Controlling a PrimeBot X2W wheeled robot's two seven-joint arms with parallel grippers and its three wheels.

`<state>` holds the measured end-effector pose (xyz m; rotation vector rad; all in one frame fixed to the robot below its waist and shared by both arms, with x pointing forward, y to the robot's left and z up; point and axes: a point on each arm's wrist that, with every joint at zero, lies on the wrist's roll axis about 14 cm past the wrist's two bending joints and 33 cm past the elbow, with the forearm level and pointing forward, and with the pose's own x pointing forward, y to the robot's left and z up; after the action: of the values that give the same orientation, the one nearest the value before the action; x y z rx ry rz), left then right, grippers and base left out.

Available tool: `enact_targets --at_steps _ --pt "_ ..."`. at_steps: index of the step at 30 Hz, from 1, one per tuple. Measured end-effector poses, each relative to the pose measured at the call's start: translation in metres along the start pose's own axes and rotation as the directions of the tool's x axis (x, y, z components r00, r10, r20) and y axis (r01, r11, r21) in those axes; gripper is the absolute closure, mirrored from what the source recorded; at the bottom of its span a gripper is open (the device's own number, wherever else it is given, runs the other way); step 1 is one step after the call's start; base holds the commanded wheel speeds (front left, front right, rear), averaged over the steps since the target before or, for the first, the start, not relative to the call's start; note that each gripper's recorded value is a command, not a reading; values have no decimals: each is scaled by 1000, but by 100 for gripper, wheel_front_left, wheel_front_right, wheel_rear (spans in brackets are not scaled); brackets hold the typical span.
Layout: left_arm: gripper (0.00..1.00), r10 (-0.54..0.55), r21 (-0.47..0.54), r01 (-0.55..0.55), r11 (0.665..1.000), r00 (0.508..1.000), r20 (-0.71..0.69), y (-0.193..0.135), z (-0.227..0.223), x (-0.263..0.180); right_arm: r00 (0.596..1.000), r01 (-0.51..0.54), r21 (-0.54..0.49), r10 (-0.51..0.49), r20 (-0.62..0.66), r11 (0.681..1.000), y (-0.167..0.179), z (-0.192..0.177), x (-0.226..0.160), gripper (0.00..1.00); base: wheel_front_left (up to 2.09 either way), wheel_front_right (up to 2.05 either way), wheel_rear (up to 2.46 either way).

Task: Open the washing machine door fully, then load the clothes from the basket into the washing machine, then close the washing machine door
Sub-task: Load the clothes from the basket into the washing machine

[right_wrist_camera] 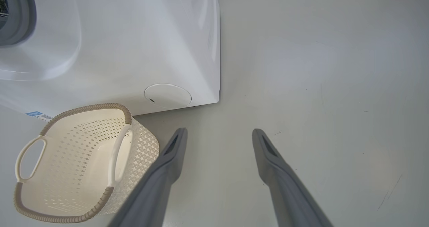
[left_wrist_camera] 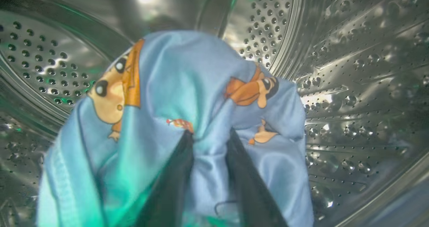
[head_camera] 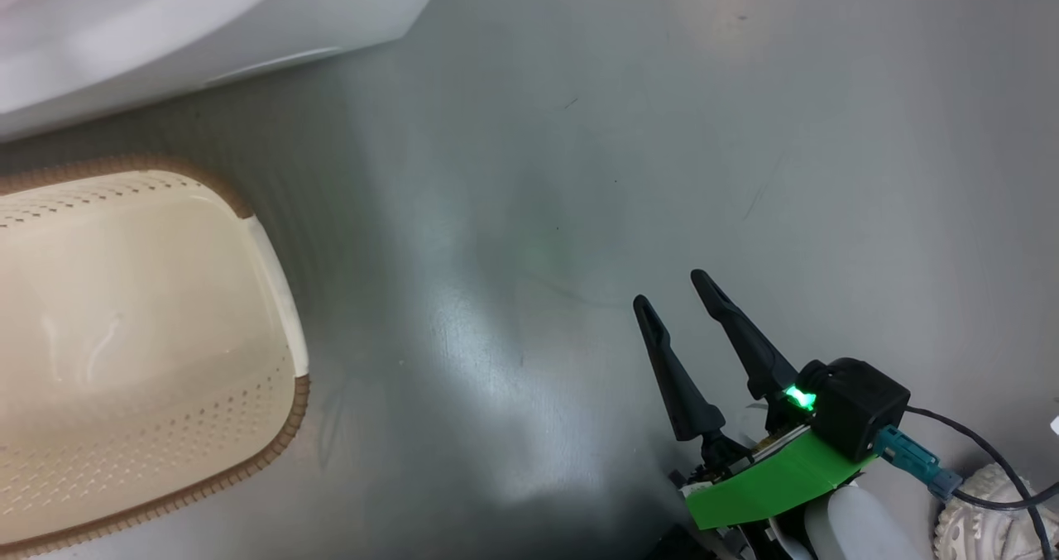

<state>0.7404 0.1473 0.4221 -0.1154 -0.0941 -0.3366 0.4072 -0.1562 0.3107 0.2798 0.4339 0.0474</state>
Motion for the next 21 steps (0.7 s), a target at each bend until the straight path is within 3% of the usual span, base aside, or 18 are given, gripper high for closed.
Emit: enact_targets --at_steps 13,21 --pt "0 16 -54 -24 998 990 -138 -5 -27 -17 999 -28 -3 28 38 1000 7 13 6 0 0 0 0" --pt "0 27 -60 -38 997 983 -179 -8 -16 -28 997 -49 -14 50 64 999 14 23 8 0 0 0 0"
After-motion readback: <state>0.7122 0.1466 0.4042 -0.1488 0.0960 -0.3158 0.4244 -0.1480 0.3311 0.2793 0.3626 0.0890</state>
